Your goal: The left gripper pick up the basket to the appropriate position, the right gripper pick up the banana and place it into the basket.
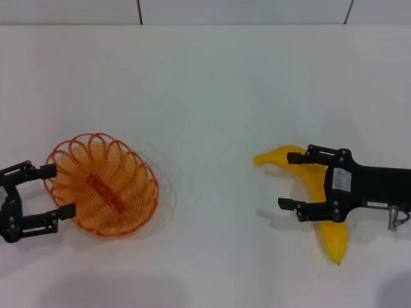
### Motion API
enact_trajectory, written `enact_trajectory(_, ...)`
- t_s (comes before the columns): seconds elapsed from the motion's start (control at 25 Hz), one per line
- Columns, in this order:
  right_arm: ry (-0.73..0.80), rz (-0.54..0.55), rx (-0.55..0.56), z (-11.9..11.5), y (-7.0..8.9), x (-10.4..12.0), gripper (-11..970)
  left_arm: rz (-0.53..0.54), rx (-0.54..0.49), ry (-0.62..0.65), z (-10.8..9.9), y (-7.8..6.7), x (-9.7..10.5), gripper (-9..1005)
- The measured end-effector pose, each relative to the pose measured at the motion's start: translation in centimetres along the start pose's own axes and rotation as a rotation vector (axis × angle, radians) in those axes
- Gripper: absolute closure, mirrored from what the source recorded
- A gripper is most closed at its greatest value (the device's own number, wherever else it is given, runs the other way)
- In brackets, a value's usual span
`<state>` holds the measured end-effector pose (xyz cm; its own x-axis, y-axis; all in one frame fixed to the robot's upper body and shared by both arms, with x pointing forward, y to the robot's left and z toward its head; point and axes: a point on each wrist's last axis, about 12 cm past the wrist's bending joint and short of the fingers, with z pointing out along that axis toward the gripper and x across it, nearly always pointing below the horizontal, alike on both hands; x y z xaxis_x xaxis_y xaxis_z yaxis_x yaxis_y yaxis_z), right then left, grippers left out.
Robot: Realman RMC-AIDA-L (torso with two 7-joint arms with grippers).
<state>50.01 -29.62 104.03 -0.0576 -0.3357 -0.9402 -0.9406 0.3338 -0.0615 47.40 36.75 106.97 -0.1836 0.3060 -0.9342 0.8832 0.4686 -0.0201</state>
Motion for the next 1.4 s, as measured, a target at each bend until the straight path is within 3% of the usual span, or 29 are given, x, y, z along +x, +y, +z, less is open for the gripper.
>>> enact_trajectory(0.52, -0.003, -0.001, -0.004, 0.2, 0.0, -0.1, 96, 0.016, 0.065, 0.006, 1.7, 0.2, -0.7, 146)
enact_trajectory(0.88, -0.004, 0.005, 0.007, 0.0, 0.1, 0.1, 96, 0.011, 0.040, -0.059, 1.4, 0.5, -1.4, 147)
enact_trajectory(1.08, -0.010, 0.003, 0.004, 0.0, 0.0, -0.1, 96, -0.089, -0.051, -0.154, -0.3, 2.8, -5.1, 145)
enact_trajectory(1.24, -0.014, -0.003, 0.007, 0.1, -0.3, -0.3, 96, -0.221, -0.107, -0.091, -1.5, 5.4, -9.0, 146)
enact_trajectory(1.32, -0.022, -0.005, 0.015, 0.1, -0.4, -0.4, 96, -0.308, -0.149, -0.029, -1.9, 7.4, -11.3, 146)
enact_trajectory(1.4, -0.027, -0.006, 0.021, 0.1, -0.5, -0.5, 96, -0.336, -0.158, 0.032, -2.2, 8.8, -13.0, 146)
